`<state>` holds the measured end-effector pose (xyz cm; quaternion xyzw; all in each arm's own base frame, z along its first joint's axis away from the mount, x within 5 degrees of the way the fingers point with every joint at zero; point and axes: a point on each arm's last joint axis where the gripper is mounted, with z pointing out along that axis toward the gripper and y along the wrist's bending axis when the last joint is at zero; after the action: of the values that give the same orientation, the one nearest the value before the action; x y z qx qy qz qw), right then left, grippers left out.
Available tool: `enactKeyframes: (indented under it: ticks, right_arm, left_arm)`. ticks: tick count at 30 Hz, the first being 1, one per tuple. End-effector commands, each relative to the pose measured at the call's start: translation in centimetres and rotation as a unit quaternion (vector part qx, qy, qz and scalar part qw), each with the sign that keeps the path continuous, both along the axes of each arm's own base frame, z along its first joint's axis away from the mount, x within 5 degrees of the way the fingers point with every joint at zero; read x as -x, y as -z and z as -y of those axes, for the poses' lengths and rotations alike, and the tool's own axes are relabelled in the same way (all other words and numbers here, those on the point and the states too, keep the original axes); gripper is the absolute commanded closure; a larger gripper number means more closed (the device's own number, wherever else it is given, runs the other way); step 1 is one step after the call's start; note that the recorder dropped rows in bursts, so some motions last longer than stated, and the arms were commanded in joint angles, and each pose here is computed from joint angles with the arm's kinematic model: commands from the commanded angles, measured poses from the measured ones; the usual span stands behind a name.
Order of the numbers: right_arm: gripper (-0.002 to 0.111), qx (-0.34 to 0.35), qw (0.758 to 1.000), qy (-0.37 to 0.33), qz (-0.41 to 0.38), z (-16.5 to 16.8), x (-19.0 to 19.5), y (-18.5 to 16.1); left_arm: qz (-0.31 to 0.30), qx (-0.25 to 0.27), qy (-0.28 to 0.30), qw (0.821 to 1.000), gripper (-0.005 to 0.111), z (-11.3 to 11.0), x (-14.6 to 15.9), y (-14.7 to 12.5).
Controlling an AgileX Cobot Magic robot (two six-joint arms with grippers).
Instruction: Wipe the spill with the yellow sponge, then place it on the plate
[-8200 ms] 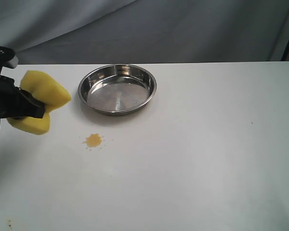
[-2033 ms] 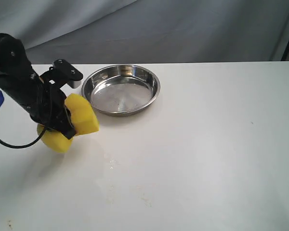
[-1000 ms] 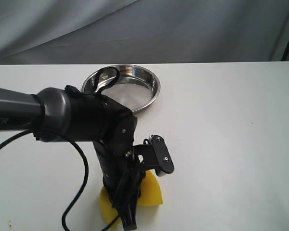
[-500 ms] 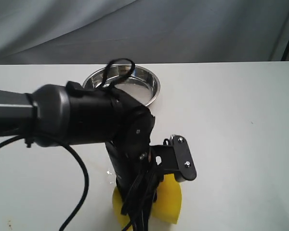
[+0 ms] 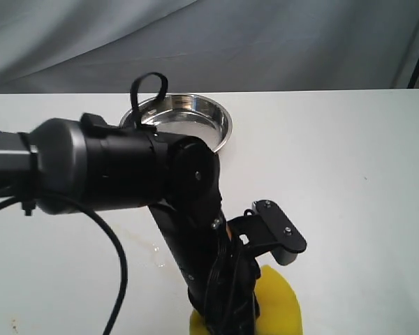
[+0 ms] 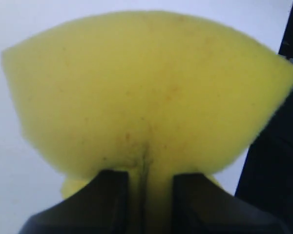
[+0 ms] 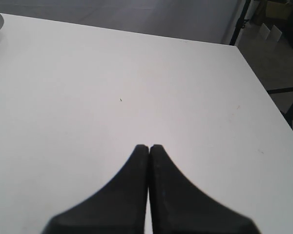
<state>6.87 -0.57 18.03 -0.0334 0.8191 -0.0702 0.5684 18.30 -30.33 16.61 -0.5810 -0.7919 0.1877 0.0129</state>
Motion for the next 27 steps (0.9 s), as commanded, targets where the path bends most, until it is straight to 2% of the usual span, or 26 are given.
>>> enactKeyframes:
  ticks: [1, 5, 13, 22, 27]
  right_arm:
    - [0.108, -0.003, 1.000, 0.002, 0.001, 0.0, 0.0, 0.1]
    - [0.108, -0.003, 1.000, 0.002, 0.001, 0.0, 0.0, 0.1]
    - [0.108, -0.003, 1.000, 0.002, 0.001, 0.0, 0.0, 0.1]
    - [0.108, -0.003, 1.000, 0.002, 0.001, 0.0, 0.0, 0.1]
    - [0.108, -0.003, 1.000, 0.002, 0.001, 0.0, 0.0, 0.1]
  left_arm:
    - [-0.050, -0.012, -0.027, 0.998, 0.107, 0.7, 0.4, 2.6]
    - [-0.068, -0.042, -0.026, 0.996, 0.107, 0.6, 0.3, 5.0]
    - [-0.075, -0.050, -0.060, 0.994, 0.107, -0.9, -1.9, 5.6]
    - [-0.091, -0.047, -0.162, 0.981, 0.107, -5.9, -7.5, 5.5]
    - [-0.074, -0.067, -0.219, 0.971, 0.107, -10.0, -10.6, 5.8]
